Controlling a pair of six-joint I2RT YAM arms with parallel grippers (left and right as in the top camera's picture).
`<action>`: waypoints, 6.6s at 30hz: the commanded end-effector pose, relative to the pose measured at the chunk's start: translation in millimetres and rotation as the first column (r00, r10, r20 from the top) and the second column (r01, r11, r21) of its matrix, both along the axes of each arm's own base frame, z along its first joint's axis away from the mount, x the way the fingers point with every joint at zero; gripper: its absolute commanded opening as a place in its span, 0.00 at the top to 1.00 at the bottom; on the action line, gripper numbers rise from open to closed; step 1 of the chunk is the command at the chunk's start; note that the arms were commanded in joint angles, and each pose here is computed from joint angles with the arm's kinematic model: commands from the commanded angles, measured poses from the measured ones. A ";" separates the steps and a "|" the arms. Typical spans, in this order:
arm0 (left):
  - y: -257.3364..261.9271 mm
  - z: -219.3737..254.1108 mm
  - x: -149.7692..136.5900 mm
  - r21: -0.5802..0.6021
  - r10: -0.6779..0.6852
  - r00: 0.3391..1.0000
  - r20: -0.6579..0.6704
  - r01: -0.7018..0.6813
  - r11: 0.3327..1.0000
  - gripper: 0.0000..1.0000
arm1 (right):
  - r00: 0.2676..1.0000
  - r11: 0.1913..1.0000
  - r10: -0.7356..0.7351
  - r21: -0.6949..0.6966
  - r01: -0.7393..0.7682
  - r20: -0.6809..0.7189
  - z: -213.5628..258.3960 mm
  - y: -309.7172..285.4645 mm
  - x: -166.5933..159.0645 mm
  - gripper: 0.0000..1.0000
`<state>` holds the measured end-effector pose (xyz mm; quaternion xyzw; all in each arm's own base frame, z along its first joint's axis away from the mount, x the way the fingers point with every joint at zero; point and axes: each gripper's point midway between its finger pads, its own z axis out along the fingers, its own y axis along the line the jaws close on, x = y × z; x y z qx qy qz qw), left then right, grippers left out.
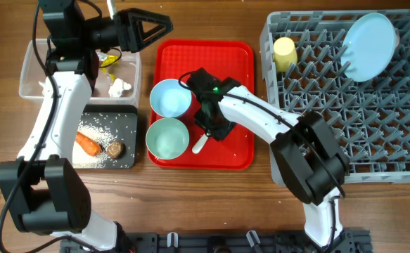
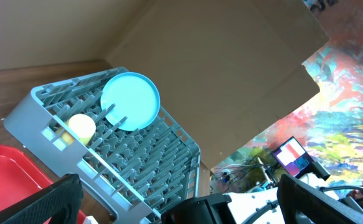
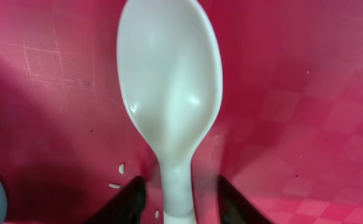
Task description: Sort waste into correct bins and load items into the dishwasher rack
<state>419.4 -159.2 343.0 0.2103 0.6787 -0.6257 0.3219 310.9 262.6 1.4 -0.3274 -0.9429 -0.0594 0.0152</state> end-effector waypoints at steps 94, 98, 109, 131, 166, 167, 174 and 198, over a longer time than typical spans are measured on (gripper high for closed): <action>-102.5 39.8 66.5 0.314 0.597 0.649 0.472 -0.756 0.574 0.00 | 0.628 0.824 0.559 -0.281 -0.492 0.541 239.0 -214.2 64.4 0.00; -96.7 52.7 73.1 0.250 0.680 0.601 0.421 -0.797 0.550 0.02 | 0.628 0.824 0.560 -0.281 -0.492 0.541 239.0 -214.1 64.4 0.00; -60.4 27.3 173.6 0.225 0.731 0.618 0.287 -0.786 0.576 0.07 | 0.628 0.824 0.559 -0.281 -0.492 0.541 239.0 -214.2 64.4 0.00; -94.2 -261.4 266.5 0.426 0.734 0.639 0.229 -0.744 0.515 0.96 | 0.628 0.824 0.560 -0.282 -0.492 0.541 239.0 -214.2 64.4 0.00; -90.6 -315.7 285.2 0.297 0.724 0.581 0.373 -0.814 0.500 0.89 | 0.629 0.824 0.560 -0.281 -0.492 0.540 238.6 -214.2 64.3 0.00; -90.5 -318.4 284.6 0.308 0.722 0.585 0.369 -0.810 0.499 0.89 | 0.628 0.824 0.560 -0.281 -0.492 0.540 238.7 -214.2 64.3 0.00; -106.0 -302.8 278.2 0.412 0.658 0.691 0.301 -0.716 0.564 0.89 | 0.628 0.824 0.560 -0.281 -0.492 0.540 238.7 -214.2 64.3 0.00; -99.8 -284.7 292.2 0.451 0.674 0.661 0.329 -0.737 0.503 0.92 | 0.629 0.824 0.560 -0.281 -0.492 0.540 238.6 -214.3 64.3 0.00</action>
